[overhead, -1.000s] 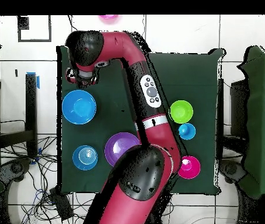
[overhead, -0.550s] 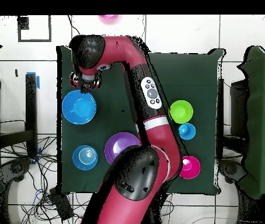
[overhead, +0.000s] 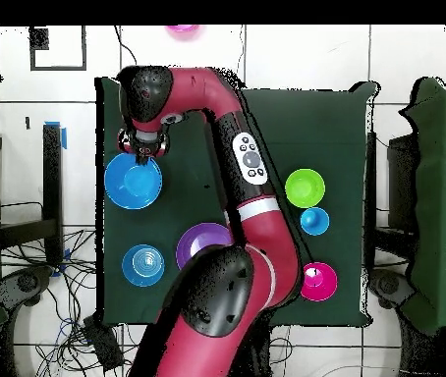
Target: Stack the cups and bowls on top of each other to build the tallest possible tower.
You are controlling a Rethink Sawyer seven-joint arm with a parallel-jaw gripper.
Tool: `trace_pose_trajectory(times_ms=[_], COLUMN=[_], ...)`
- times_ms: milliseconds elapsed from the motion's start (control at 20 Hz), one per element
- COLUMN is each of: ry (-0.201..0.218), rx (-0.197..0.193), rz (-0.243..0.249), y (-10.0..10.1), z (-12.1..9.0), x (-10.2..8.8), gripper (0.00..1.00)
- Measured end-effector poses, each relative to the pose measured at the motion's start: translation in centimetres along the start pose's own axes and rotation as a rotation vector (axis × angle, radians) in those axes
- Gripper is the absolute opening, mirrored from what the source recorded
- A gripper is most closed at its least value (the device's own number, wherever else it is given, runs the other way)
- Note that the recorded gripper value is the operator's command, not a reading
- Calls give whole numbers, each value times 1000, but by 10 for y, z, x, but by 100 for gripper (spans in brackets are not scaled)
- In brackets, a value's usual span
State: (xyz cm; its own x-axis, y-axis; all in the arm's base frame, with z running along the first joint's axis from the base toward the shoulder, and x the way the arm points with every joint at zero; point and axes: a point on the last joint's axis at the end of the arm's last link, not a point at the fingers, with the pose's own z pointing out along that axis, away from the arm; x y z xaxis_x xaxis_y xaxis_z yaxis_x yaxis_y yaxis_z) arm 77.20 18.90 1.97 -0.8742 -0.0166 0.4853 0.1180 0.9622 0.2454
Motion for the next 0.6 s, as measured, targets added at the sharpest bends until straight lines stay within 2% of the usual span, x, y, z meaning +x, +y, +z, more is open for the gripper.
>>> trace_pose_trajectory(times_ms=[150,600], ry=[6,-48], rx=[21,58], rz=[3,12], y=[0,1], z=[8,27], x=[1,-5], gripper=[0,0])
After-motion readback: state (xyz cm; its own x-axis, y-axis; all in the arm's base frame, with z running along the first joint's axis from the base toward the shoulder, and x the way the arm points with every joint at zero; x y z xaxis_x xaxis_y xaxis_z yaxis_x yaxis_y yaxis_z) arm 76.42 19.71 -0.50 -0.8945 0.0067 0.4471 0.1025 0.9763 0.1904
